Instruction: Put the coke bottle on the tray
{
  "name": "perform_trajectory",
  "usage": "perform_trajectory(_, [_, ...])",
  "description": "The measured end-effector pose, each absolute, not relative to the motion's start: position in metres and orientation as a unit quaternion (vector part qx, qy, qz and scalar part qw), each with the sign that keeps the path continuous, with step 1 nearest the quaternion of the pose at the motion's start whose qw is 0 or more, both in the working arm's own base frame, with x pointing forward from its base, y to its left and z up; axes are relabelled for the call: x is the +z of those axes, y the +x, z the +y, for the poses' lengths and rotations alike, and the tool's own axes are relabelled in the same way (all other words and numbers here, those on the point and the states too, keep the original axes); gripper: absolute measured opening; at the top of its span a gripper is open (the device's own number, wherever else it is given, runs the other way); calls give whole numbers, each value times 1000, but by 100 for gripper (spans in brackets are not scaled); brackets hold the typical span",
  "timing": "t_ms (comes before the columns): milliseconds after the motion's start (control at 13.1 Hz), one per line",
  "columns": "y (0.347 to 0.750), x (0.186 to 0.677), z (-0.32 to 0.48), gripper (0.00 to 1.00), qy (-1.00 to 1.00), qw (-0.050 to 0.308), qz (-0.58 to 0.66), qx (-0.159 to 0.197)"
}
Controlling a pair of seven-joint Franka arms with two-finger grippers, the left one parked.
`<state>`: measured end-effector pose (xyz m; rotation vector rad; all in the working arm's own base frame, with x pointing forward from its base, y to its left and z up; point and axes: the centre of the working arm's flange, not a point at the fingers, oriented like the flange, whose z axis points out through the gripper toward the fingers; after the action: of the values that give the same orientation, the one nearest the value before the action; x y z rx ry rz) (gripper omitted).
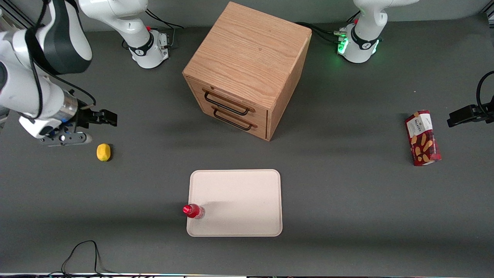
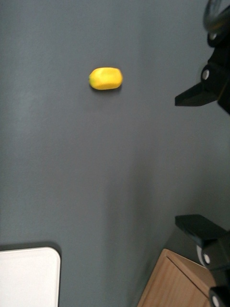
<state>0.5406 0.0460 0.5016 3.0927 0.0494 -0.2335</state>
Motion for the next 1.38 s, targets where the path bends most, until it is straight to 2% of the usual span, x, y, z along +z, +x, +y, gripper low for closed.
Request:
perform_trajectory(382, [525, 554, 30, 100, 997, 14, 3, -76])
perform_trajectory(994, [529, 574, 25, 100, 998, 12, -3, -62])
perform_trajectory(1376, [527, 590, 25, 100, 998, 6, -4, -65])
